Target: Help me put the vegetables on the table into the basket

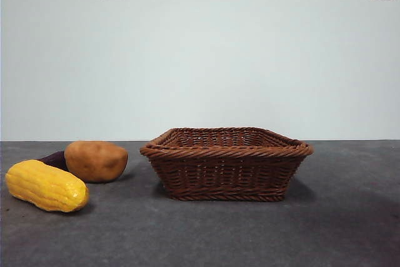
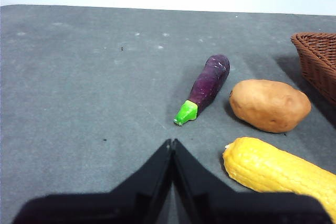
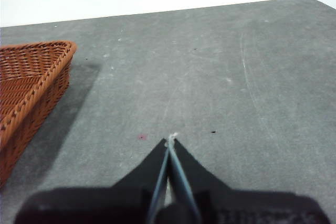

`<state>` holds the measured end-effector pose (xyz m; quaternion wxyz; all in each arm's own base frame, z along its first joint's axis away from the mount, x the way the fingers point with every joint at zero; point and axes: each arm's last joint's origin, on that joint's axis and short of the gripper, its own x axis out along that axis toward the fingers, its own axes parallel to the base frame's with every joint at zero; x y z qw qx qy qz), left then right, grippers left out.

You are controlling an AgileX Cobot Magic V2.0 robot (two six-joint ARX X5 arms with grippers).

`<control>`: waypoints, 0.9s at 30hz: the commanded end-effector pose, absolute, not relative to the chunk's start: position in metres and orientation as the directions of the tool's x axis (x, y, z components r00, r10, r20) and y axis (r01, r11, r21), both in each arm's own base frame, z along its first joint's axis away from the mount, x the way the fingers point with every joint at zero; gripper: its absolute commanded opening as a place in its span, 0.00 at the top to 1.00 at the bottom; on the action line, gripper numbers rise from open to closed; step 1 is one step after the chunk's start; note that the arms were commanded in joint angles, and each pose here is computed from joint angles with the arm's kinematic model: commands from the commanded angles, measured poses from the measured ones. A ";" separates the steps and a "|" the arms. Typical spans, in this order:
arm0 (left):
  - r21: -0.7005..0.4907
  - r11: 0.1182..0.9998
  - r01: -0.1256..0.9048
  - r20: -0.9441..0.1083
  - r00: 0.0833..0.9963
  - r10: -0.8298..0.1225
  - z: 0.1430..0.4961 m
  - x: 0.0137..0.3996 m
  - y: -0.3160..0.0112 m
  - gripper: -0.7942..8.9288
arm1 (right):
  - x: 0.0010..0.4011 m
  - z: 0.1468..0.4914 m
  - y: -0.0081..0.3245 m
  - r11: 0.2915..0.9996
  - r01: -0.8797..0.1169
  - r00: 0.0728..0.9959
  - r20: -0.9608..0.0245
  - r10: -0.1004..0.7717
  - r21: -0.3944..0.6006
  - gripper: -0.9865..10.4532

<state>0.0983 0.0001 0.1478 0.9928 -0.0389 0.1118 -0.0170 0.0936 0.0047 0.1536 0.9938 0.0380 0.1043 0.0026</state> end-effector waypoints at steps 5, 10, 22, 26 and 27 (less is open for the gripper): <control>-0.159 0.987 0.017 -0.202 0.978 -0.049 0.156 0.098 0.000 0.92 | 0.095 0.169 0.005 0.979 -0.017 0.997 -0.074 0.033 0.205 0.92; -0.184 0.982 0.041 -0.191 0.979 -0.077 0.185 0.092 -0.001 0.92 | 0.090 0.199 0.005 0.972 -0.041 0.999 -0.001 0.042 0.233 0.92; -0.227 0.955 0.193 -0.226 0.943 -0.245 0.258 0.089 -0.006 0.92 | 0.088 0.285 0.010 0.966 -0.172 0.958 -0.197 0.210 0.193 0.92; -0.239 0.935 0.262 -0.262 0.910 -0.322 0.278 0.092 -0.008 0.92 | 0.089 0.314 0.012 0.957 -0.242 0.912 -0.300 0.280 0.157 0.92; -0.240 0.931 0.277 -0.275 0.900 -0.339 0.284 0.092 -0.008 0.92 | 0.089 0.322 0.013 0.955 -0.259 0.898 -0.329 0.293 0.146 0.92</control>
